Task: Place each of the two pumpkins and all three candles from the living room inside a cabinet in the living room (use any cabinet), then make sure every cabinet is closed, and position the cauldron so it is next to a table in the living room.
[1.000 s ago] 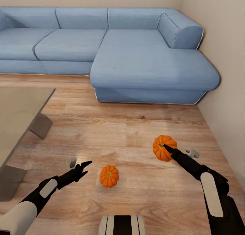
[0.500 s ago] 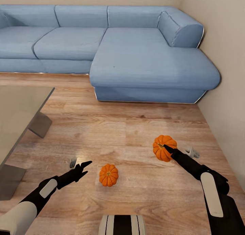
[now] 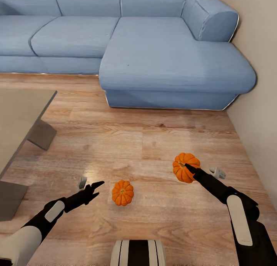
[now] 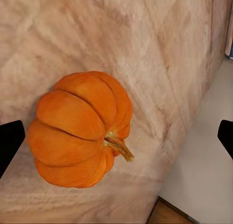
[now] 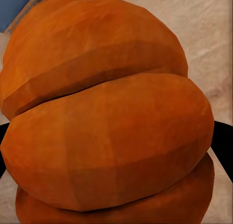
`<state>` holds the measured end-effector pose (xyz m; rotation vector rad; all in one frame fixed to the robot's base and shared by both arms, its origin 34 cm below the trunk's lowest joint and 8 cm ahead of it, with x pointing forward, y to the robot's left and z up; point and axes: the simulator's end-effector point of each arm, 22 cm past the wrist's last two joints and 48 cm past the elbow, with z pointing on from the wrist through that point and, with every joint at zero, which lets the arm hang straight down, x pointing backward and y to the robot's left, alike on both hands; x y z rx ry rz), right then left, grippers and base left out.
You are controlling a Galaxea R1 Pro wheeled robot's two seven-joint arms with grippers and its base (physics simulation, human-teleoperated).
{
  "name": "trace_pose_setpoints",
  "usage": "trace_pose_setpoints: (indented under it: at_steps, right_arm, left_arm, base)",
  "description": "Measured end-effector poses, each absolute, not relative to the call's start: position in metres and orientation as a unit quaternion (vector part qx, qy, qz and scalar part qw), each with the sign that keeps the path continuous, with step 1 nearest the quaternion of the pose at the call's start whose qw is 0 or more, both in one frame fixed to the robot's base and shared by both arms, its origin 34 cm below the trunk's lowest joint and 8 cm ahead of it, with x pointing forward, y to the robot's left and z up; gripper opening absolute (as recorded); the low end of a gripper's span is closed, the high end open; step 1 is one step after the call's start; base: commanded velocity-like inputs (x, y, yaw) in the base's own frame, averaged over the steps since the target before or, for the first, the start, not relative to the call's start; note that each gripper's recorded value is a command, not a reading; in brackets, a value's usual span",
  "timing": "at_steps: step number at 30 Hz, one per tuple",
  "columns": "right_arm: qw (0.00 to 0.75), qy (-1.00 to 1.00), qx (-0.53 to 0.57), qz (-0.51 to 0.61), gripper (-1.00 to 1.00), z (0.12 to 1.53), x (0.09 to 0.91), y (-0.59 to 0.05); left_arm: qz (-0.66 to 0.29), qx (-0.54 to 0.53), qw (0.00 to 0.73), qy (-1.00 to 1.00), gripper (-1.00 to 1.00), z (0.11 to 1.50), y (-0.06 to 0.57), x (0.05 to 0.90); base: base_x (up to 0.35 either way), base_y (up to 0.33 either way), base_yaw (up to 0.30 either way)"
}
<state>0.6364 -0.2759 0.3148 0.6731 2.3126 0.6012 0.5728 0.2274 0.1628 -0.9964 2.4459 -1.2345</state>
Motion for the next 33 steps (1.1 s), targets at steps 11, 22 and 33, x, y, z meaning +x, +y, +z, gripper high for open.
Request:
trace_pose_setpoints:
  at_steps: [11,22,33]
  right_arm:
    - [0.304,0.888,0.262,0.223,-1.00,0.289,0.628,-0.276]
    - [0.284,0.895,0.267,0.217,-1.00,0.264,0.618,-0.276]
    - [0.264,0.901,0.271,0.211,-1.00,0.239,0.607,-0.276]
  left_arm:
    - [-0.417,-0.340,0.079,0.839,1.00,0.141,0.221,0.555]
    - [-0.406,-0.307,0.049,0.860,1.00,0.119,0.212,0.533]
    - [-0.409,-0.253,0.029,0.876,1.00,0.104,0.196,0.514]
  base:
    - [0.000,0.000,0.000]
    - [0.000,0.000,0.000]
    - [0.000,0.000,0.000]
